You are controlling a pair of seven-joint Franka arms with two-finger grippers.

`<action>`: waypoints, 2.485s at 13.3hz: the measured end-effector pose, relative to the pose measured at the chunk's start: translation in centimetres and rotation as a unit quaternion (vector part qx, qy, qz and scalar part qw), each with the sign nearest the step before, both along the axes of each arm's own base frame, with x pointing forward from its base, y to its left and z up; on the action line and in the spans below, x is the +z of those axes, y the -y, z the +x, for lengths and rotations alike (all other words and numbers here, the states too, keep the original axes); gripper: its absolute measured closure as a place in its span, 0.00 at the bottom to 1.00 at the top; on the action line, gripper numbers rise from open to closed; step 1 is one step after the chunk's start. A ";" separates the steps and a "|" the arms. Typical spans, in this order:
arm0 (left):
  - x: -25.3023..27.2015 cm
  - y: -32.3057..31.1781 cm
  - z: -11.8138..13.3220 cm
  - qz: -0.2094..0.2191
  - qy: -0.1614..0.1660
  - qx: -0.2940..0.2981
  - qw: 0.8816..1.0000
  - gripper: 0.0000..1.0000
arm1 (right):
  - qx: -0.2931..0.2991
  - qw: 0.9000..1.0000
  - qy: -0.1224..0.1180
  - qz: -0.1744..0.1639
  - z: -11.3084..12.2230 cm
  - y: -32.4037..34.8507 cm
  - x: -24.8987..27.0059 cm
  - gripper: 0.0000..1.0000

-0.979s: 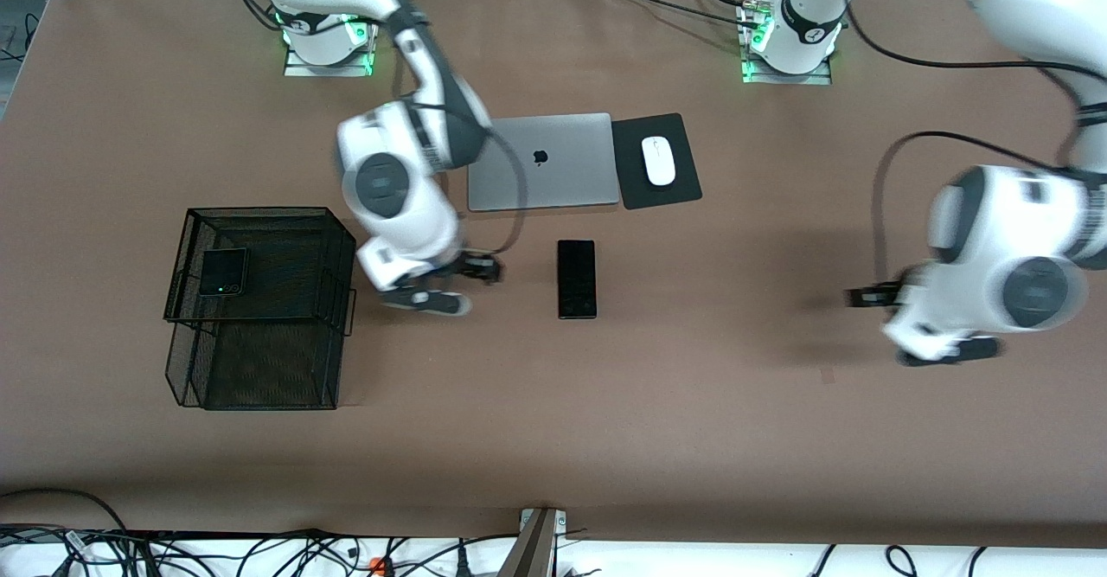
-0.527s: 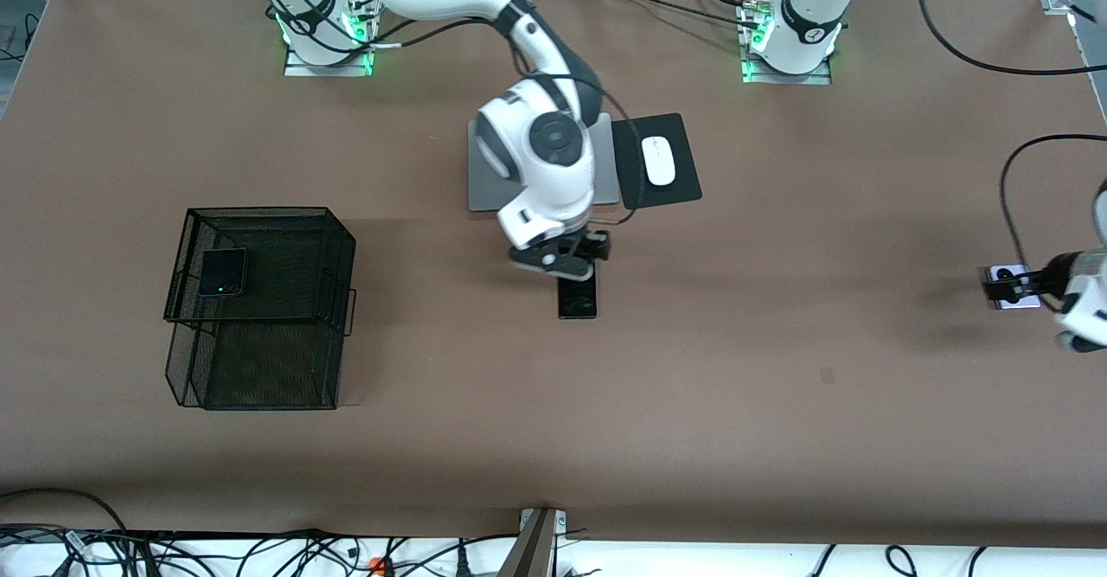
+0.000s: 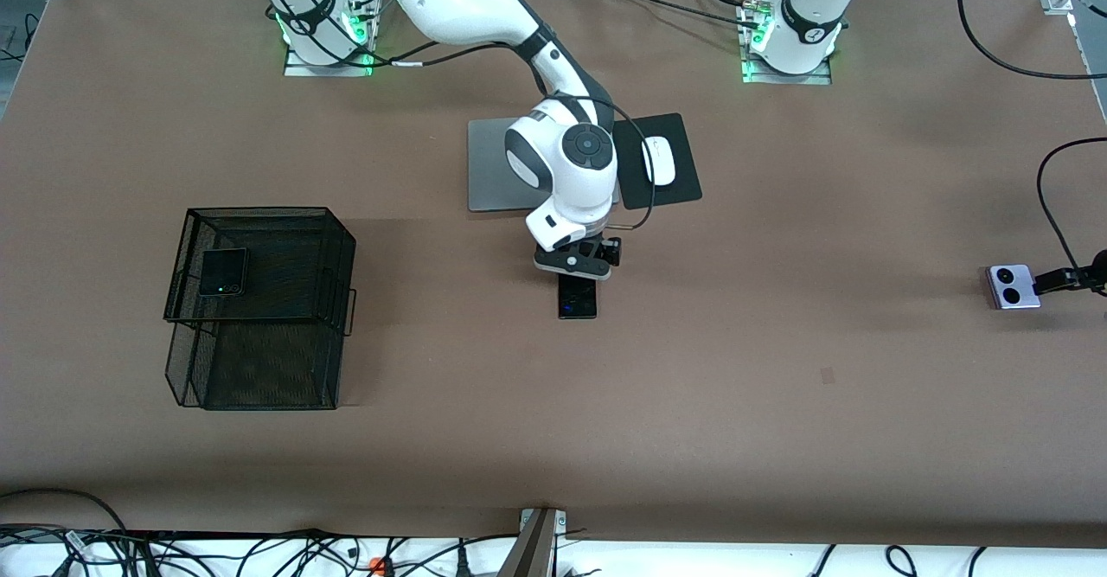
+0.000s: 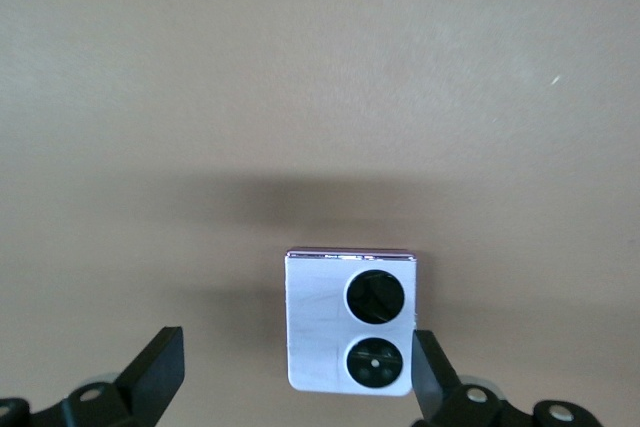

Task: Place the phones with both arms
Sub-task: 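Reach the right gripper to the bar phone while the left gripper reaches the white phone, then grasp the bar phone with the right gripper while the left gripper grasps the white phone, then carry the bar phone into the organizer while the left gripper carries the white phone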

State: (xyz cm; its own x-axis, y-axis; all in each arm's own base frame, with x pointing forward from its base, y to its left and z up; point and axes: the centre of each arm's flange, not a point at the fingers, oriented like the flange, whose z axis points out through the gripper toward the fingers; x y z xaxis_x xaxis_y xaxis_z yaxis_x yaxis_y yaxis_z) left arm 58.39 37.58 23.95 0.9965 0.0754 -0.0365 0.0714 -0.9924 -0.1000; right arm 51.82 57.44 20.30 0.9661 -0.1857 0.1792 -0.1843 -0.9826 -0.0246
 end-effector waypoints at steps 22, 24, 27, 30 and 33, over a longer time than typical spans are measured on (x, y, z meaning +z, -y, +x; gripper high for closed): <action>-6.0 0.5 -0.8 -0.033 0.009 -0.040 0.999 0.17 | 0.017 1.000 0.011 -0.020 1.4 1.1 1.5 0.19; -3.7 1.2 0.3 -0.030 0.016 -0.047 0.998 0.17 | 0.015 0.999 -0.003 -0.028 2.1 1.7 5.6 0.19; 2.4 3.5 2.2 -0.029 0.017 -0.066 0.997 0.17 | 0.030 0.998 -0.030 -0.038 3.5 4.4 13.4 0.19; 10.2 7.9 4.4 -0.039 0.000 -0.096 0.995 0.17 | 0.062 0.994 -0.073 -0.047 5.7 10.4 20.1 0.19; 14.4 14.5 6.6 -0.064 -0.007 -0.145 0.987 0.17 | 0.083 0.990 -0.099 -0.052 8.0 19.4 24.0 0.19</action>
State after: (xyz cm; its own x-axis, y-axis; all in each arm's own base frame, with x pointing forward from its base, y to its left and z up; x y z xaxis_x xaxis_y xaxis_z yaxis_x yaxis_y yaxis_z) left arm 65.02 23.04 38.38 0.9748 -0.2196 -0.0402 -0.2186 -0.9754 0.0294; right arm 59.79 38.04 44.27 0.9999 -0.0114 -0.0061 -0.0108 -0.9951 0.0985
